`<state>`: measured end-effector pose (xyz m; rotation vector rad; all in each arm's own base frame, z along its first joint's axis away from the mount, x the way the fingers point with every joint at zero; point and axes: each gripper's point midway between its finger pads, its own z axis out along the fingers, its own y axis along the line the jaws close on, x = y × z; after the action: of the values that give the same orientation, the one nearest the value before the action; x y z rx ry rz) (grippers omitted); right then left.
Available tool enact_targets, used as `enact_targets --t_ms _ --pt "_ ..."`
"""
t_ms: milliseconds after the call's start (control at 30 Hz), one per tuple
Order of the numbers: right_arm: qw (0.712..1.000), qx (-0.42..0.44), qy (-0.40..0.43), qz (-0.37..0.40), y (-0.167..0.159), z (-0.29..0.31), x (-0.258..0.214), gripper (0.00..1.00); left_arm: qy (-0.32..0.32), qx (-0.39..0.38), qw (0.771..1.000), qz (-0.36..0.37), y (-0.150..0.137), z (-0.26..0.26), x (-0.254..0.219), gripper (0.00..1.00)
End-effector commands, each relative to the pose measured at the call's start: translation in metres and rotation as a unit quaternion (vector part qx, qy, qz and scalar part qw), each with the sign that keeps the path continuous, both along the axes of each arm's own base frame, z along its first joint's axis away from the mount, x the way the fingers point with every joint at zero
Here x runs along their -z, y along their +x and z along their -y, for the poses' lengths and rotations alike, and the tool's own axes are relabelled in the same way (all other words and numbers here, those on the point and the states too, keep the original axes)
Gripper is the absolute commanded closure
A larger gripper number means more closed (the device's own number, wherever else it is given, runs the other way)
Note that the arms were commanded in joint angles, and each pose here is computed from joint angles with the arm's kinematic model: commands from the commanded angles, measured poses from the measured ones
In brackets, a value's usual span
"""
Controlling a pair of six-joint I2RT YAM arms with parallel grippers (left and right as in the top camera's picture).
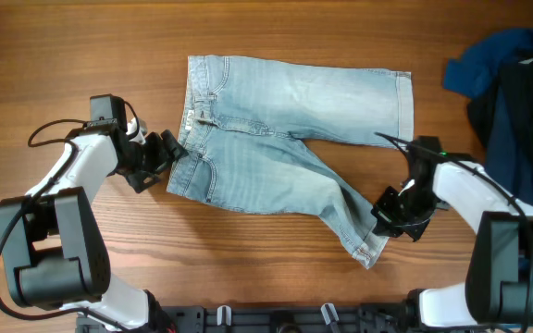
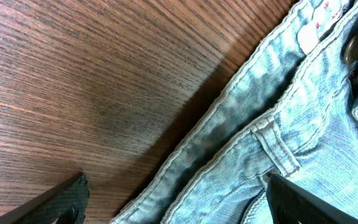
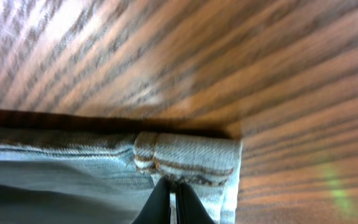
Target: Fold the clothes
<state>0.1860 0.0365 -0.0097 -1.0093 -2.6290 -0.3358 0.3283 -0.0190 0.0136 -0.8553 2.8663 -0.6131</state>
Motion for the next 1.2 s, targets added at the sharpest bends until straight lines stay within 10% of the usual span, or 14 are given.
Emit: enact_targets --t_ms 0,767,1033,1167 --pt "0.990 -0.022 -0.118 0.069 0.043 0.065 0.034 0.96 -0.008 -0.002 1.000 0.001 -0.001 0.000 -0.001 0.09" --pt "0.943 -0.065 -0.248 0.212 0.155 0.137 -0.028 0.95 -0.007 -0.002 1.000 0.004 0.000 0.000 -0.001 0.09" --pt "0.938 -0.084 -0.124 0.314 0.205 0.096 -0.103 0.64 -0.007 -0.002 1.000 0.006 0.001 0.000 -0.001 0.13" --pt "0.934 -0.084 -0.127 0.323 0.208 0.097 -0.116 0.13 -0.043 0.006 0.998 0.038 0.015 0.011 -0.024 0.41"
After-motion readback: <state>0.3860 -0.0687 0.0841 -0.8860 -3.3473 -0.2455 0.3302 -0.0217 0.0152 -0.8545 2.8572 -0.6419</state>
